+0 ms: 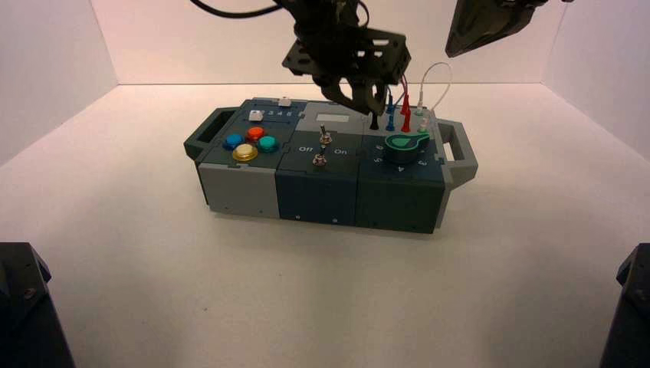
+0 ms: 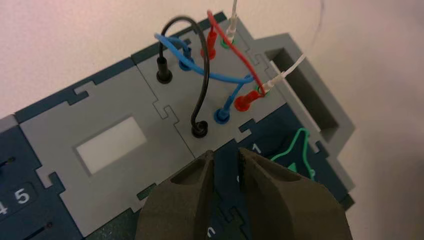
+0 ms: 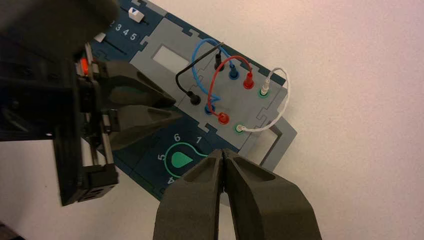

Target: Pull the black wire.

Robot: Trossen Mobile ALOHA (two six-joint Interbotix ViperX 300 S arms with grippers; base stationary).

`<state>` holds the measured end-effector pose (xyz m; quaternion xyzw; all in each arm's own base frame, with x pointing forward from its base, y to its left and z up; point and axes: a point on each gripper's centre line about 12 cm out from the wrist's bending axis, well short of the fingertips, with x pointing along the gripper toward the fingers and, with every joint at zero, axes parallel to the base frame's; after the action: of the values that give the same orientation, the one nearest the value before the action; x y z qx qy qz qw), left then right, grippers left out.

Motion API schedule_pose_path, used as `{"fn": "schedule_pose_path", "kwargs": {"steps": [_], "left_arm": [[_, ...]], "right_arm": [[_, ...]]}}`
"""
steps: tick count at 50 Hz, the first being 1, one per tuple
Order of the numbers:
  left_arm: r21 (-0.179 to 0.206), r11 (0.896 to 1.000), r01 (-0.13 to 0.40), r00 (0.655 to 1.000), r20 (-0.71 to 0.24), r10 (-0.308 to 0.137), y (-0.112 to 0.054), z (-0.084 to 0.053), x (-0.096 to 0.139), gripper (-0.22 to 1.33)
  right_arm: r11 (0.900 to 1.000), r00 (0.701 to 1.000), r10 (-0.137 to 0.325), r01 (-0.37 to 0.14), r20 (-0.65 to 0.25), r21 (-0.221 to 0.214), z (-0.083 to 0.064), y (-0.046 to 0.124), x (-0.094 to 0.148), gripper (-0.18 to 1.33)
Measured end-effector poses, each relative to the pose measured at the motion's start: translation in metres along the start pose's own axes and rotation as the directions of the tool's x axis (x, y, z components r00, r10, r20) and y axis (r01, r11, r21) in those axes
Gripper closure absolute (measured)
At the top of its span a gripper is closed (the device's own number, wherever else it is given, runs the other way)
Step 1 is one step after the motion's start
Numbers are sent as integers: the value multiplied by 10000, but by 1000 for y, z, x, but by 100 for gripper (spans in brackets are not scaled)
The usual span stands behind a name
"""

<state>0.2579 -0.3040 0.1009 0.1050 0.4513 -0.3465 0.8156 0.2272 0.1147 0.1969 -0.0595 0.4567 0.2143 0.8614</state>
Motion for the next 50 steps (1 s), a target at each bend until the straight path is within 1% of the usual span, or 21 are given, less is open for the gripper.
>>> {"fn": "schedule_pose_path", "kwargs": {"steps": [11,13,21,35,41,50], "left_arm": [[68,9999,-146,9999,-16,146,9,0,2,53],[16,9997,-230,9997,16,230,15,1,3,53],[-55,9994,-336,9994,114,337,22,4,2,53],[-34,9995,-319,9992,250,320,21,11,4,53],[-37,9995,-308,9992,249,308,20,12,5,53],[-2,9995,-310,9994,124,310,20,9,10,53]], "right_arm": [[10000,10000,-2,2,15,0,0,0,0,129],[10000,10000,-3,3,31,0,0,0,0,129],[10000,10000,-7,7,0,4,0,0,1,129],[10000,9996,-21,22,-275,27,-2,-1,8,129],[10000,9996,-22,23,-290,28,-3,-1,9,129],[10000,9996,-22,23,-290,28,-3,-1,9,129]]}}
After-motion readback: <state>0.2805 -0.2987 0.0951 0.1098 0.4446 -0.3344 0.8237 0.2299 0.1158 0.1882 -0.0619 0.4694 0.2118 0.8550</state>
